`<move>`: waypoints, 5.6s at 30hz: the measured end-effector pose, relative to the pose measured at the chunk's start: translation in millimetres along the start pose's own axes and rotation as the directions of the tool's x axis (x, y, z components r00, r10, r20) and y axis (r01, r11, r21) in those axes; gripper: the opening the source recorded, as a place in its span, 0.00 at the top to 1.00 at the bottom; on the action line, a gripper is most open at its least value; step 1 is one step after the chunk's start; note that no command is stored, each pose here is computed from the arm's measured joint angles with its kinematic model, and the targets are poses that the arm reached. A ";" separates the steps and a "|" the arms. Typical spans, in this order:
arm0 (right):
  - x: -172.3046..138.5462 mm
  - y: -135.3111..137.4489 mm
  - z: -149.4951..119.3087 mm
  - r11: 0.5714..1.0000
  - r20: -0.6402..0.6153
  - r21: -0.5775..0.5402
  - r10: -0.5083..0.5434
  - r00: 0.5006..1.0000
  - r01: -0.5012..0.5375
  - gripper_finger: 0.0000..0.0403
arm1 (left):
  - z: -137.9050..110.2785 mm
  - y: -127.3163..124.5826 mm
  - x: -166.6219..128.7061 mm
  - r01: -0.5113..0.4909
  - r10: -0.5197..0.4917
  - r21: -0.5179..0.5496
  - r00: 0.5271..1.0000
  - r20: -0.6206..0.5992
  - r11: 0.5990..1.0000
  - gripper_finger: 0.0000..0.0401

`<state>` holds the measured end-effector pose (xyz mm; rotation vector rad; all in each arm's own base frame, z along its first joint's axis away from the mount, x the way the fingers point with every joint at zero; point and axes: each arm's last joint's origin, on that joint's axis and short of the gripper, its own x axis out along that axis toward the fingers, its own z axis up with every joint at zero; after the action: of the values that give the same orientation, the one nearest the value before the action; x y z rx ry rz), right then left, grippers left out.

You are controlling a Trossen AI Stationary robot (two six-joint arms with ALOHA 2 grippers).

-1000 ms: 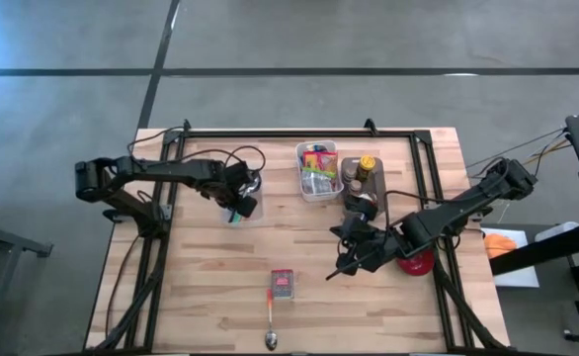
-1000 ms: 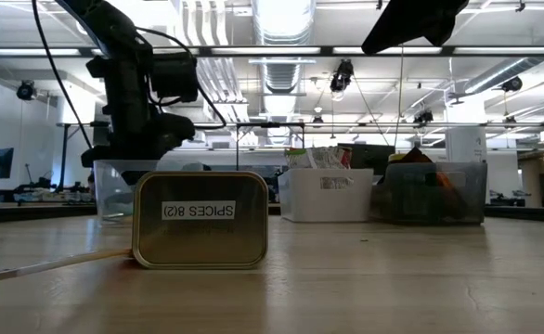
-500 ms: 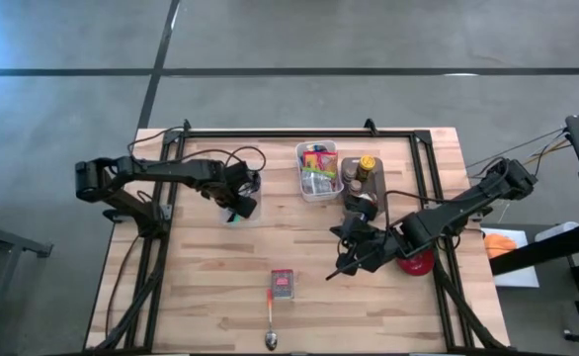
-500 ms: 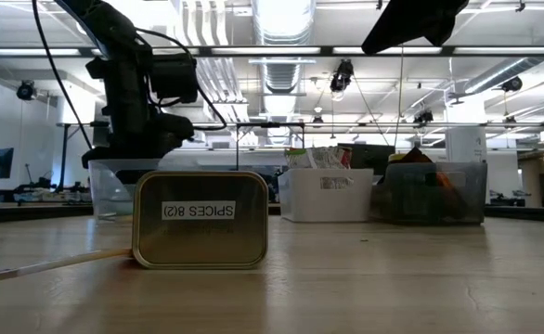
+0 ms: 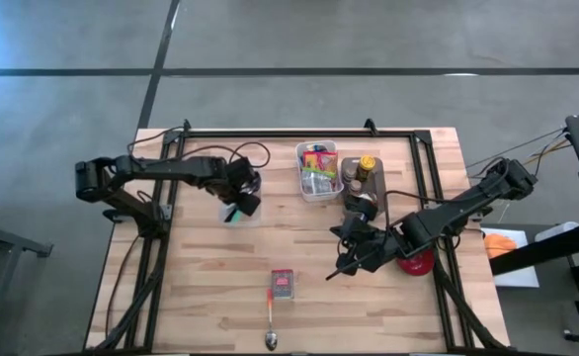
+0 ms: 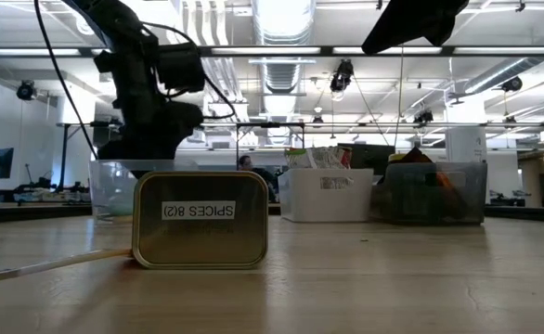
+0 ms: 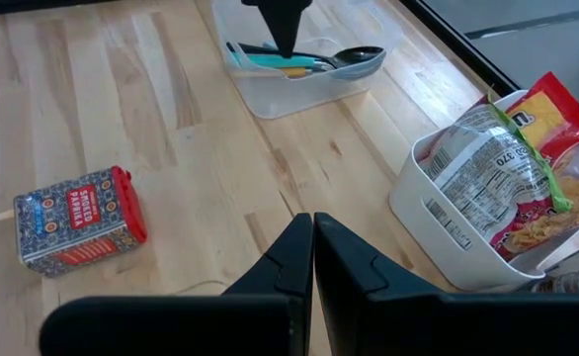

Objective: Pick & Place Food Item
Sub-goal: Put the red seasoning can into the black bin

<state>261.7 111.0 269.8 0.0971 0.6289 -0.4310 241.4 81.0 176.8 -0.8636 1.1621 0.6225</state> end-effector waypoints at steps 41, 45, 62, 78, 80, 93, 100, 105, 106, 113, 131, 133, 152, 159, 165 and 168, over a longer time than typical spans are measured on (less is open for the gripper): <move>36.5 26.2 -27.6 0.976 -0.044 0.003 0.218 0.975 -0.218 0.98 | -145.4 -141.6 -31.2 0.205 -0.228 0.189 0.968 0.109 0.960 0.48; 62.4 42.5 -47.7 0.976 -0.113 -0.098 0.183 0.977 -0.194 0.98 | -148.1 -149.2 -15.3 0.203 -0.223 0.152 0.966 0.132 0.967 0.48; 95.7 93.7 -39.5 0.866 -0.224 -0.301 0.343 0.912 -0.399 0.98 | -153.2 -159.2 21.5 0.192 -0.205 0.167 0.976 0.068 0.967 0.48; 82.0 102.2 -15.0 0.906 -0.202 -0.055 0.401 0.893 -0.419 0.98 | -173.6 -162.6 31.4 0.247 -0.228 0.322 0.969 -0.096 0.914 0.50; 81.2 103.0 -12.8 0.906 -0.198 -0.050 0.404 0.893 -0.421 0.98 | -174.6 -160.6 39.3 0.220 -0.200 0.327 0.975 -0.095 0.919 0.54; 76.2 106.7 -16.4 0.919 -0.197 0.080 0.394 0.898 -0.385 0.98 | -162.0 -177.0 64.1 0.297 -0.327 0.439 0.945 -0.007 0.848 0.93; 62.0 111.6 -19.2 0.930 -0.167 0.118 0.365 0.916 -0.349 0.98 | -147.8 -184.7 79.4 0.352 -0.411 0.476 0.911 0.022 0.806 0.99; 62.2 105.5 -23.0 0.946 -0.220 0.128 0.321 0.921 -0.299 0.98 | -130.8 -188.5 82.0 0.382 -0.472 0.497 0.879 0.065 0.779 0.99; 62.5 104.2 -23.3 0.949 -0.229 0.126 0.312 0.922 -0.290 0.98 | -128.4 -189.1 81.2 0.386 -0.482 0.503 0.873 0.072 0.773 0.99; 71.9 88.9 -19.6 0.953 -0.311 0.159 0.296 0.903 -0.257 0.98 | -126.1 -191.2 70.1 0.403 -0.518 0.558 0.854 0.056 0.725 0.99; 91.4 67.8 13.2 0.905 -0.332 0.370 0.342 0.879 -0.212 0.42 | -132.2 -168.4 28.9 0.251 -0.361 0.649 0.932 0.040 0.718 0.99; 92.0 67.3 12.4 0.903 -0.340 0.392 0.321 0.884 -0.177 0.38 | -132.4 -162.1 26.6 0.215 -0.341 0.649 0.937 0.072 0.730 0.99; 114.8 36.6 16.0 0.830 -0.486 0.555 0.269 0.832 0.056 0.32 | -142.2 -91.2 13.4 0.196 -0.415 0.612 0.878 0.239 0.766 0.99; 119.4 36.3 13.4 0.818 -0.503 0.568 0.256 0.825 0.092 0.32 | -144.3 -76.4 12.4 0.217 -0.438 0.577 0.856 0.276 0.788 0.99; 120.1 36.6 12.9 0.797 -0.500 0.593 0.250 0.829 0.117 0.32 | -143.4 -78.3 10.7 0.237 -0.462 0.573 0.840 0.286 0.785 0.99; 119.9 37.1 12.6 0.794 -0.500 0.597 0.251 0.829 0.120 0.32 | -143.4 -78.2 10.7 0.236 -0.461 0.573 0.840 0.285 0.785 0.99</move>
<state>370.9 98.7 207.9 0.9014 1.0458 -0.5266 232.7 -82.1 164.8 -0.4303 0.6894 0.1361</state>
